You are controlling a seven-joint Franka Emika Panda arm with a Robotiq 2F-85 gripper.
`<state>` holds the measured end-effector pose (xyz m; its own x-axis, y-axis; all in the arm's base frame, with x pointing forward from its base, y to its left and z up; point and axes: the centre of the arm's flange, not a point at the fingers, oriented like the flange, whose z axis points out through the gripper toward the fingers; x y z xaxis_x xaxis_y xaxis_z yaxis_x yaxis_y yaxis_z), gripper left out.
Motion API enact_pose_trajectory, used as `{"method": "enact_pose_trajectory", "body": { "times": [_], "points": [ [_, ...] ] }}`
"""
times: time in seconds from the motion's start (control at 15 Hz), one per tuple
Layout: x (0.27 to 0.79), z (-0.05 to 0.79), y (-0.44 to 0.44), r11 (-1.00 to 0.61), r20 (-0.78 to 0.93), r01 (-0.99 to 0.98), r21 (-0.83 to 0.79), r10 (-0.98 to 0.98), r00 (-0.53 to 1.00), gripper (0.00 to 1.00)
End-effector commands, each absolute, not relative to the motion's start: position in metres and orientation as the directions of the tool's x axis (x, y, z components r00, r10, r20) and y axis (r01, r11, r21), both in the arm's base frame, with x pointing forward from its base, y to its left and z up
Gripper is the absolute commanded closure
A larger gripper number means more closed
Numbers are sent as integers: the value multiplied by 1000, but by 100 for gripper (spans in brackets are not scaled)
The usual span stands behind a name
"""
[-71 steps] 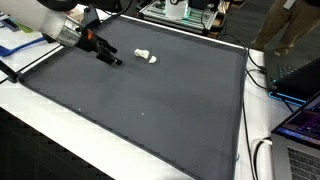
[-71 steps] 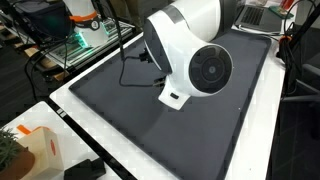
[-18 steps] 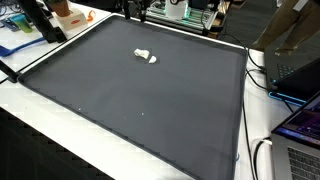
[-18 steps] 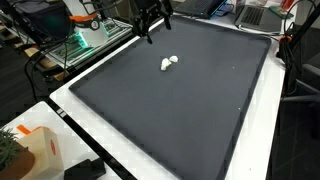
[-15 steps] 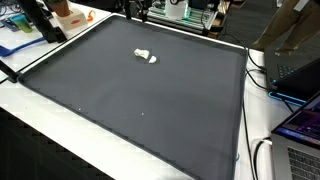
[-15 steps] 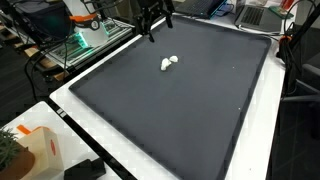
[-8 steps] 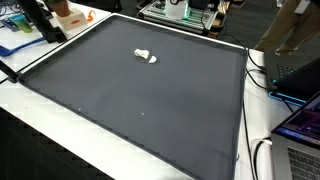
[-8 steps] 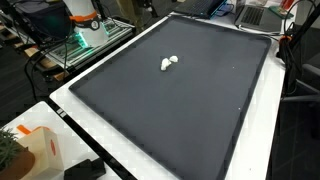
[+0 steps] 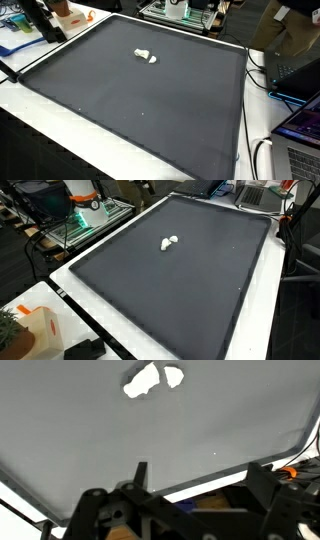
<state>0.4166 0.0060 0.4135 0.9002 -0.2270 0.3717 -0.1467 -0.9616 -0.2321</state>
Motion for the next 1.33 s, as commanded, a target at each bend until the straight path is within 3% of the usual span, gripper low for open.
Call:
{"method": "enact_pose_trajectory", "body": {
  "times": [0.0, 0.2, 0.47, 0.53, 0.73, 1.27],
  "points": [
    [400, 426, 2, -976, 304, -131, -175, -180, 935, 0],
    [377, 430, -1, -985, 178, -67, -159, -95, 979, 0],
    [345, 459, 5, -954, 30, 61, -293, 54, 998, 0],
    [364, 434, 7, -973, 47, 7, -232, -4, 999, 0],
    [352, 455, 7, -959, 48, 56, -277, 44, 998, 0],
    [360, 475, 45, -945, -133, -11, -326, 34, 991, 0]
  ]
}}
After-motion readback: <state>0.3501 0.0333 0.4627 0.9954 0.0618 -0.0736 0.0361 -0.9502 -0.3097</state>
